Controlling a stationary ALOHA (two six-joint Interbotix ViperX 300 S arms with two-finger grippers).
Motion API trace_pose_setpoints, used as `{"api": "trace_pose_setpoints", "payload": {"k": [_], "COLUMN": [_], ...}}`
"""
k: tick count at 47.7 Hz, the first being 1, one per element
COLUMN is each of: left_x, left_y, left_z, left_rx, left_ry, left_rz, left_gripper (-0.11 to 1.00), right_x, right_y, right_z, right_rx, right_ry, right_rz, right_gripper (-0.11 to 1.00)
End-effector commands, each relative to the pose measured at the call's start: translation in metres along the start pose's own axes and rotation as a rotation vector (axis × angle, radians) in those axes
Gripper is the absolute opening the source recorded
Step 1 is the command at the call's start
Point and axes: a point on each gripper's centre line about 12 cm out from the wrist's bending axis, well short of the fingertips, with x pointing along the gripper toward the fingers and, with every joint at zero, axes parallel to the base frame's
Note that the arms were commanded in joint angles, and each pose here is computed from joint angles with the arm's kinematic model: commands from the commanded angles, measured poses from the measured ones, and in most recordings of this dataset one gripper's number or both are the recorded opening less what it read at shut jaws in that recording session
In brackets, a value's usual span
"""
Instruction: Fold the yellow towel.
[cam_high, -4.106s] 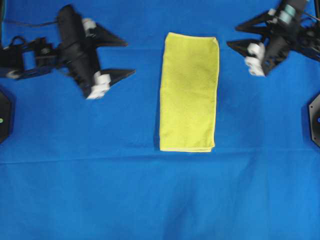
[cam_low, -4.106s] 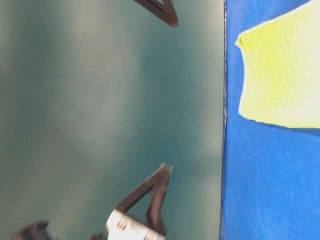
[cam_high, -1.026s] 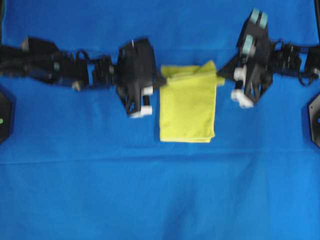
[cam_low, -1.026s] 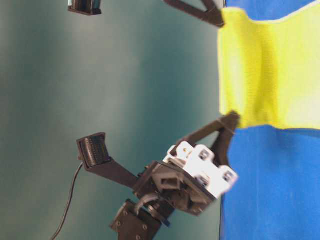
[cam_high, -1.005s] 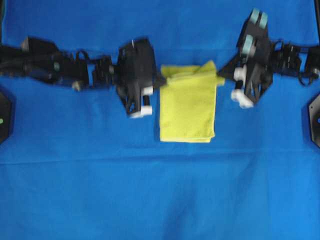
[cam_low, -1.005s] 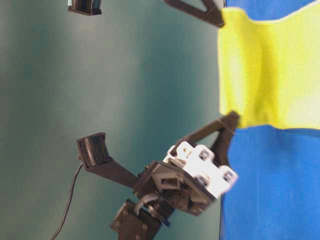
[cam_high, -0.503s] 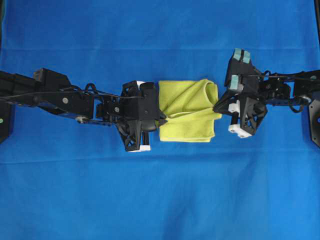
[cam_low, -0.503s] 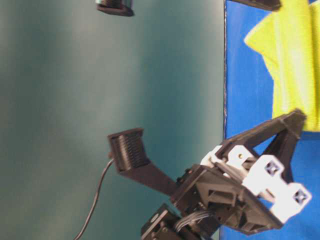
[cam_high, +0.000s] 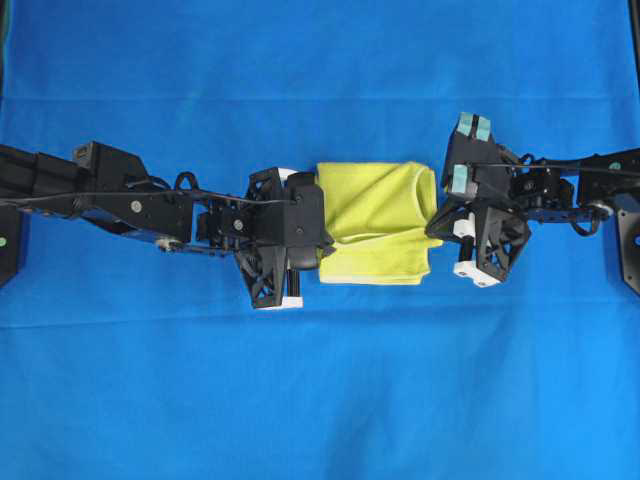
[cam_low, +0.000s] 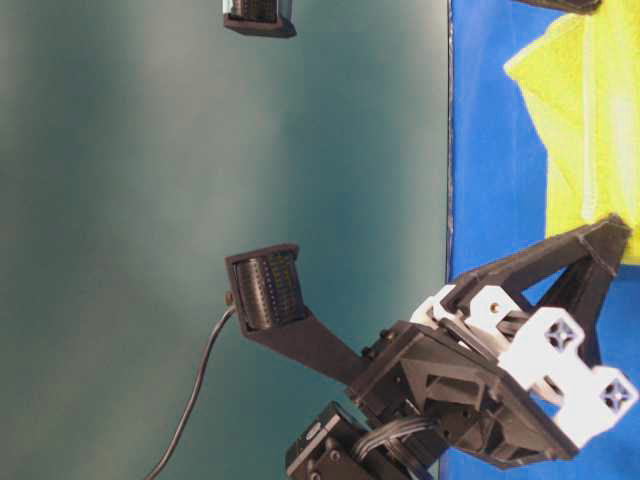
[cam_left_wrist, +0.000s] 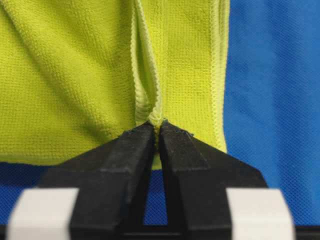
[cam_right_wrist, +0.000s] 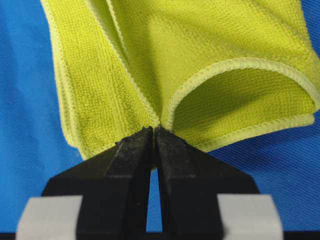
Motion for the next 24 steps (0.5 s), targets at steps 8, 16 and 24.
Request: {"api": "trace_pose_setpoints", "payload": {"k": [8, 16, 24], "left_x": [-0.003, -0.007, -0.024], "left_y": [-0.003, -0.003, -0.003], "left_z": [0.015, 0.018, 0.029], "left_rx": [0.013, 0.02, 0.028], "left_ry": [-0.041, -0.049, -0.074], "left_rz": [-0.005, -0.005, -0.006], "left_gripper": [0.29, 0.47, 0.53], "right_x": [0.002, 0.0, -0.016], "right_y": [0.015, 0.018, 0.026], "right_z": [0.009, 0.012, 0.026], "right_rx": [-0.029, -0.035, -0.042], "right_ry": [-0.024, -0.03, -0.053], "right_rz": [0.031, 0.039, 0.065], "right_gripper": [0.35, 0.65, 0.61]}}
